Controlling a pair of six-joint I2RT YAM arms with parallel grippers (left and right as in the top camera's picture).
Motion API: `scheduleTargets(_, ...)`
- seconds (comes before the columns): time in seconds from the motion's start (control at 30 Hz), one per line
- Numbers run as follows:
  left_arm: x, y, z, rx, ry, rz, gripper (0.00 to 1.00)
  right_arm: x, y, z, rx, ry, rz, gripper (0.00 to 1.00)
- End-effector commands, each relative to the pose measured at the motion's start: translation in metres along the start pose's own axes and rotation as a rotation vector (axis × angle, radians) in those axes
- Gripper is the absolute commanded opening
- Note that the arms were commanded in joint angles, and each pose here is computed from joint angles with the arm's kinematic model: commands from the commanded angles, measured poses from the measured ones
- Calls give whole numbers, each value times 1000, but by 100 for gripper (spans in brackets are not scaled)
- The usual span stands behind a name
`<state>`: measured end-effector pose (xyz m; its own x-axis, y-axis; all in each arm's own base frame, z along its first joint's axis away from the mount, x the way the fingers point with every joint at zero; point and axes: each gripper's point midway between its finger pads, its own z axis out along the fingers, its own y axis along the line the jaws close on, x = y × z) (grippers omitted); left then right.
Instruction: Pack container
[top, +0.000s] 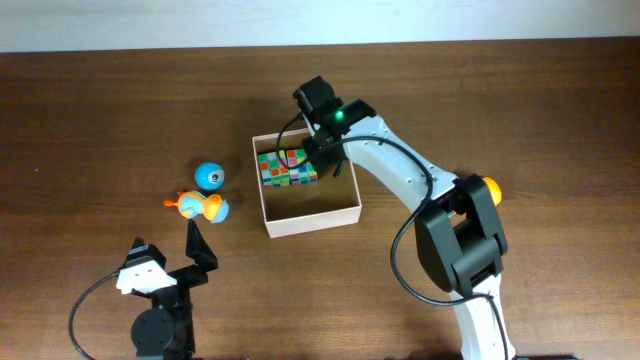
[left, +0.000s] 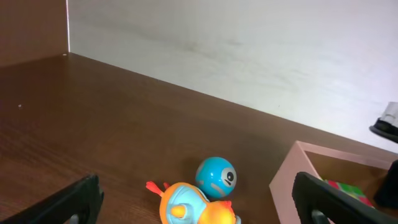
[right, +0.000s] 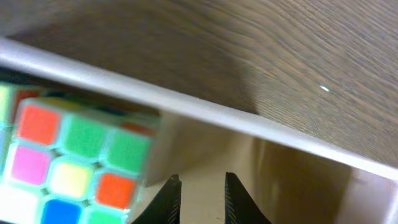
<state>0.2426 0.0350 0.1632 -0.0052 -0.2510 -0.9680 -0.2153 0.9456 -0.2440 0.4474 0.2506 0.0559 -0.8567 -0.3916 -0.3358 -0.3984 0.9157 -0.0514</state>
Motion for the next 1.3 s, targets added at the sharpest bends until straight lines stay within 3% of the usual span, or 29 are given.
scheduleTargets(0.0,0,3,0,-11,-6,14,99,3,-20,3,44,11,96,19)
scheduleTargets(1.27,0,3,0,-11,-6,14,99,24,-48,0,175,59,501,18)
